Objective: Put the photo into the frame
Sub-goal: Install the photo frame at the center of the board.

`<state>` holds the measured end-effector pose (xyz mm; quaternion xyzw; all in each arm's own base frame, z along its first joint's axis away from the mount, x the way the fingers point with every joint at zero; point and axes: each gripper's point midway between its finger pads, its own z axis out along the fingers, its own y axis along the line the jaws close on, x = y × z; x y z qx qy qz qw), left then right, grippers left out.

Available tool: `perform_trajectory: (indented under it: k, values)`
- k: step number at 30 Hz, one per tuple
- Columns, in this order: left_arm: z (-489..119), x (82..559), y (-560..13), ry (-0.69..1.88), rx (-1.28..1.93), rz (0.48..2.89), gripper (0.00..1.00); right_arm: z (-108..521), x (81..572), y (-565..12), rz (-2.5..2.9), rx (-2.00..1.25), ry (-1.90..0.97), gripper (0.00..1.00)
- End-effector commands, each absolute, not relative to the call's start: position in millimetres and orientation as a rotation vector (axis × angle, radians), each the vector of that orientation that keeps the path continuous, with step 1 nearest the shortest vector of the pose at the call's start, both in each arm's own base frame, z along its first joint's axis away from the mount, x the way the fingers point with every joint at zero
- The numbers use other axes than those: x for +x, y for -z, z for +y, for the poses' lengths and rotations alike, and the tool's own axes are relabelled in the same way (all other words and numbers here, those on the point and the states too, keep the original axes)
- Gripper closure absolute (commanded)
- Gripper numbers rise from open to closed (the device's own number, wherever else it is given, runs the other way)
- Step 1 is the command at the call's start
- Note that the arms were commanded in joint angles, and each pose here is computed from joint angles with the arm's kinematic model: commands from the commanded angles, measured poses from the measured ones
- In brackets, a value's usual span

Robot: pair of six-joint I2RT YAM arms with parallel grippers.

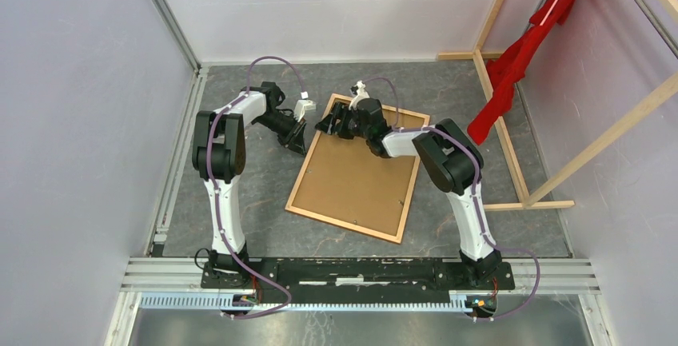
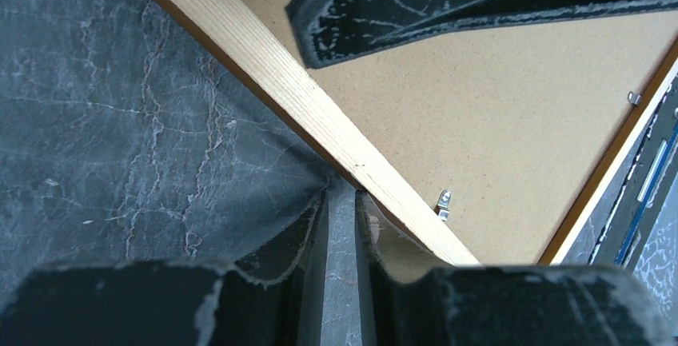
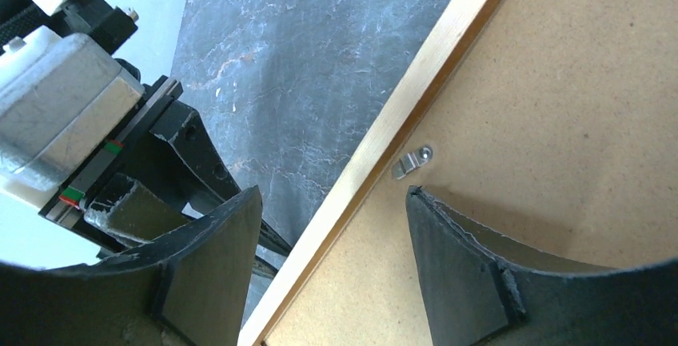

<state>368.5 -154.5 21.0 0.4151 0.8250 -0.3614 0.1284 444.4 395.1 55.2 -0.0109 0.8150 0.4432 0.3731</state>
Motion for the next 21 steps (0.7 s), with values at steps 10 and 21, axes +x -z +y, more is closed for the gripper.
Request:
perform_trajectory:
  k: [10, 21]
  values:
    - [-158, 361, -19, 1.065, 1.281, 2.356, 0.75, 405, 450, -34, 2.149, 0.019, -1.145, 0.26]
    - [-160, 359, -17, 1.068, 1.296, 2.355, 0.75, 405, 455, -30, 2.137, 0.101, -1.146, 0.26]
